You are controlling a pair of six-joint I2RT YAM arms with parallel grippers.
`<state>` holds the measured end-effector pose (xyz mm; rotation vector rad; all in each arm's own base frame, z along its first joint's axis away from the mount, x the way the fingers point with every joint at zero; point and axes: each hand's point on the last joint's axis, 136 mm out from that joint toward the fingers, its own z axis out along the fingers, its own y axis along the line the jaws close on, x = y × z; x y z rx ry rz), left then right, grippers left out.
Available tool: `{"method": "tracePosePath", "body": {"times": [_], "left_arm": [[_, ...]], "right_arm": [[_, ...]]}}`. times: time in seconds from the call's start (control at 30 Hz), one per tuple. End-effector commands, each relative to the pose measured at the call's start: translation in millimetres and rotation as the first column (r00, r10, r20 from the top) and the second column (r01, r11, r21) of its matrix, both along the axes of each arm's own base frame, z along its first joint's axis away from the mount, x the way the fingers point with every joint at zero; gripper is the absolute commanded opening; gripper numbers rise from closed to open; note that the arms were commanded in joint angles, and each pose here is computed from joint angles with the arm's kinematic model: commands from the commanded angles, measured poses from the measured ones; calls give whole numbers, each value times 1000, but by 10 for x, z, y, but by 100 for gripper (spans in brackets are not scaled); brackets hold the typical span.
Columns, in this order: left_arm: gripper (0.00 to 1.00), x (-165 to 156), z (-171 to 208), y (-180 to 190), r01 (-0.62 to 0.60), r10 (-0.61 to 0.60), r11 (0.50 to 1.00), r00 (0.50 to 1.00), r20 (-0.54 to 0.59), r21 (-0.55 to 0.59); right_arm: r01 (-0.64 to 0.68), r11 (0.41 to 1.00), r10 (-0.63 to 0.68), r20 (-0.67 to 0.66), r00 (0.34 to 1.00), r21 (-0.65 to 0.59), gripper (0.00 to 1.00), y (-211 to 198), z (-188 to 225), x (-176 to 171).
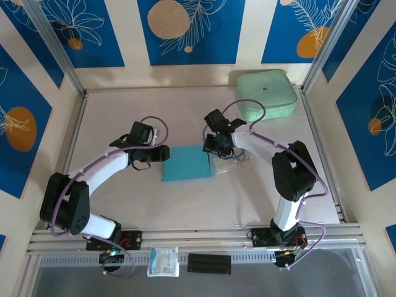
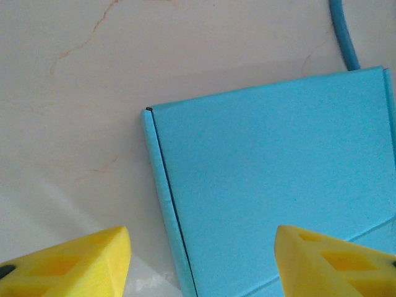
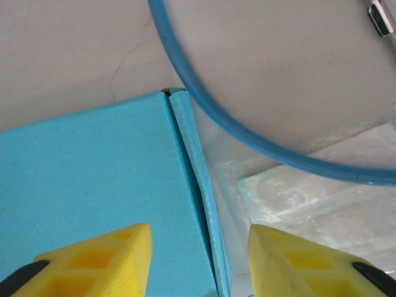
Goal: Fold the paper box
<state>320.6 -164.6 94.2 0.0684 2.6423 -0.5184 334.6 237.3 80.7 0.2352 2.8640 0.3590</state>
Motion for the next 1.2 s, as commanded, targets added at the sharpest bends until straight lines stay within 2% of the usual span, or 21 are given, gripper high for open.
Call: {"method": "tracePosePath", "body": {"times": [0.0, 0.1, 0.2, 0.33, 0.53, 0.6, 0.7, 0.77, 0.83, 0.9, 1.0, 1.17], "left_arm": [[63, -7, -184, -37, 0, -1, 1000, 998, -60, -25], [57, -46, -315, -126, 15, -22, 997, 995, -96, -73], [42, -120, -413, -244, 29, -49, 988, 990, -133, -150], [29, -171, -510, -261, 1, -29, 984, 988, -154, -180], [27, -276, -649, -309, -22, -18, 977, 983, -185, -212], [31, -284, -624, -287, -22, -16, 978, 984, -178, -205], [51, -252, -466, -144, -28, 12, 991, 992, -123, -134], [62, -217, -350, 130, -98, 96, 995, 993, -63, -24], [66, -200, -256, 402, -180, 180, 983, 983, -15, 47], [72, -177, -136, 518, -223, 222, 975, 975, 30, 20], [79, -165, 16, 476, -207, 213, 975, 975, 62, -83], [87, -212, -35, 426, -186, 188, 966, 982, -6, -178]], "right_arm": [[-52, 998, 50, -51, 997, -29, 45, 66, -206, -49], [-82, 996, 80, -75, 994, -30, 38, 148, -355, -86], [-113, 993, 110, -97, 989, -19, 32, 280, -451, -141], [-134, 990, 137, -113, 984, 31, 22, 518, -485, -233], [-118, 991, 127, -162, 979, 63, 20, 765, -645, -393], [-102, 985, 128, -184, 975, 140, 20, 882, -642, -444], [-75, 979, 111, -187, 976, 189, 20, 903, -558, -466], [-45, 983, 78, -181, 980, 179, 20, 771, -517, -443], [-44, 976, 82, -168, 982, 213, 19, 684, -466, -407], [-67, 962, 115, -172, 978, 263, 19, 619, -480, -390], [-122, 931, 187, -164, 968, 343, 18, 539, -555, -334], [-150, 889, 235, -151, 960, 433, 17, 374, -609, -244]]}}
